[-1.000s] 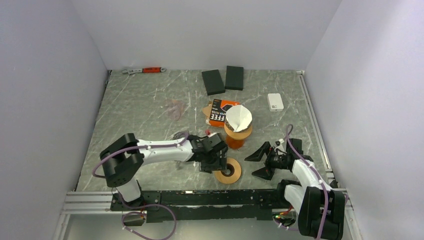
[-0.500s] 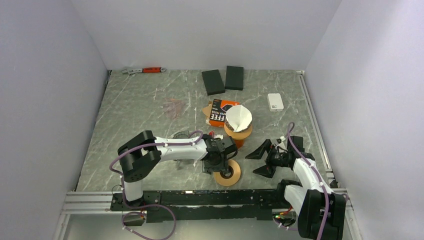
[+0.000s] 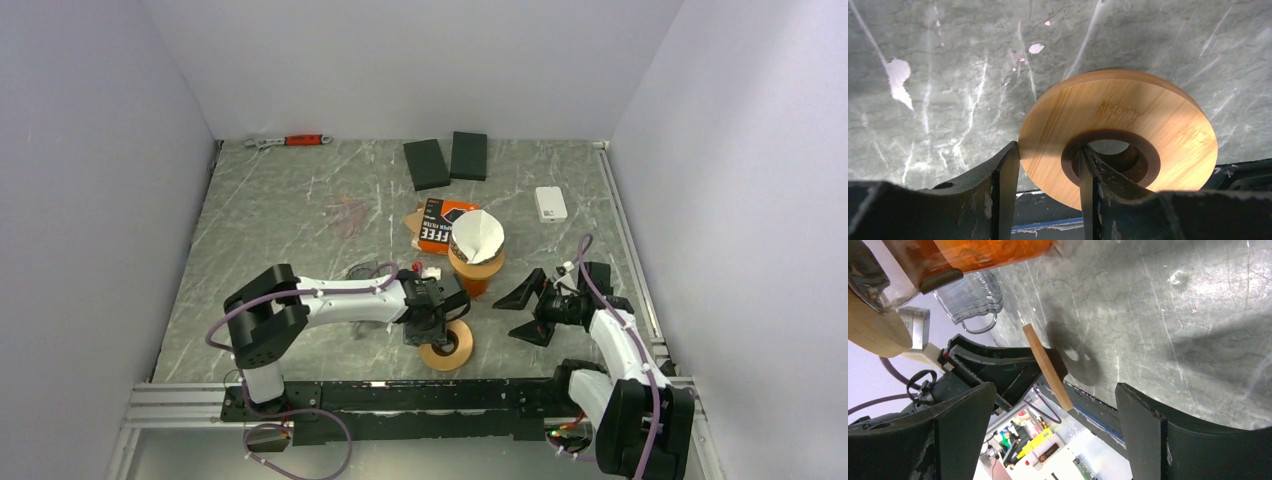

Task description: Place the coffee filter in the dripper

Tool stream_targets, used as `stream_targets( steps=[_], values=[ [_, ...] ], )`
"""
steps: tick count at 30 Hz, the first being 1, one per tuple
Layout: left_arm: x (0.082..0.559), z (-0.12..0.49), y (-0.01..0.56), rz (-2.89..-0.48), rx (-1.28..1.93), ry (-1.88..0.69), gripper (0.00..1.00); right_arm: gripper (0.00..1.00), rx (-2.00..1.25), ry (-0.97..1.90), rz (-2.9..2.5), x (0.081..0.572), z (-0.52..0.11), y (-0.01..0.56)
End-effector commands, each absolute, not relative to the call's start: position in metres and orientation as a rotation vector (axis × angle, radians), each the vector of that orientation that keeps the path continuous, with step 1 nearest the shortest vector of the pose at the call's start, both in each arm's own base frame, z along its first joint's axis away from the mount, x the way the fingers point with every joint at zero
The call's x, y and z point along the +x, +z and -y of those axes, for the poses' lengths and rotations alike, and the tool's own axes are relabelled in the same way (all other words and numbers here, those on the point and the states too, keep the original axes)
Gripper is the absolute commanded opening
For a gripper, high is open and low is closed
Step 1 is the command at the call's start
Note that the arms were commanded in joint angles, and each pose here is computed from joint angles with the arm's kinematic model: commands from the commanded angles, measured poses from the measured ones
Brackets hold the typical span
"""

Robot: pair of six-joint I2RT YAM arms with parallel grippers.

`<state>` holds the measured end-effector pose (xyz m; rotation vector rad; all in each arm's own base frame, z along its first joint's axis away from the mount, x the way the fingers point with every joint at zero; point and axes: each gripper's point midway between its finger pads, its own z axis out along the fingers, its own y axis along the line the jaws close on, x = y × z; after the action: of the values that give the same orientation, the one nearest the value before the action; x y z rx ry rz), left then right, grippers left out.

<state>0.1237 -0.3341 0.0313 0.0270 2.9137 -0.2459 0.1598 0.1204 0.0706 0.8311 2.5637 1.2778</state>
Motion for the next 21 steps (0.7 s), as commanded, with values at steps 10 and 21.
stream_targets(
  steps=[10, 21],
  values=[
    [0.122, 0.298, 0.107, -2.800, -0.077, -0.297, 0.33, 0.95, 0.759, 1.267, -2.530, 0.189, -0.115, 0.100],
    [0.147, 0.226, 0.158, -2.763, -0.075, -0.171, 0.34, 0.96, 0.726, 1.266, -2.505, 0.213, -0.111, 0.121]
  ],
)
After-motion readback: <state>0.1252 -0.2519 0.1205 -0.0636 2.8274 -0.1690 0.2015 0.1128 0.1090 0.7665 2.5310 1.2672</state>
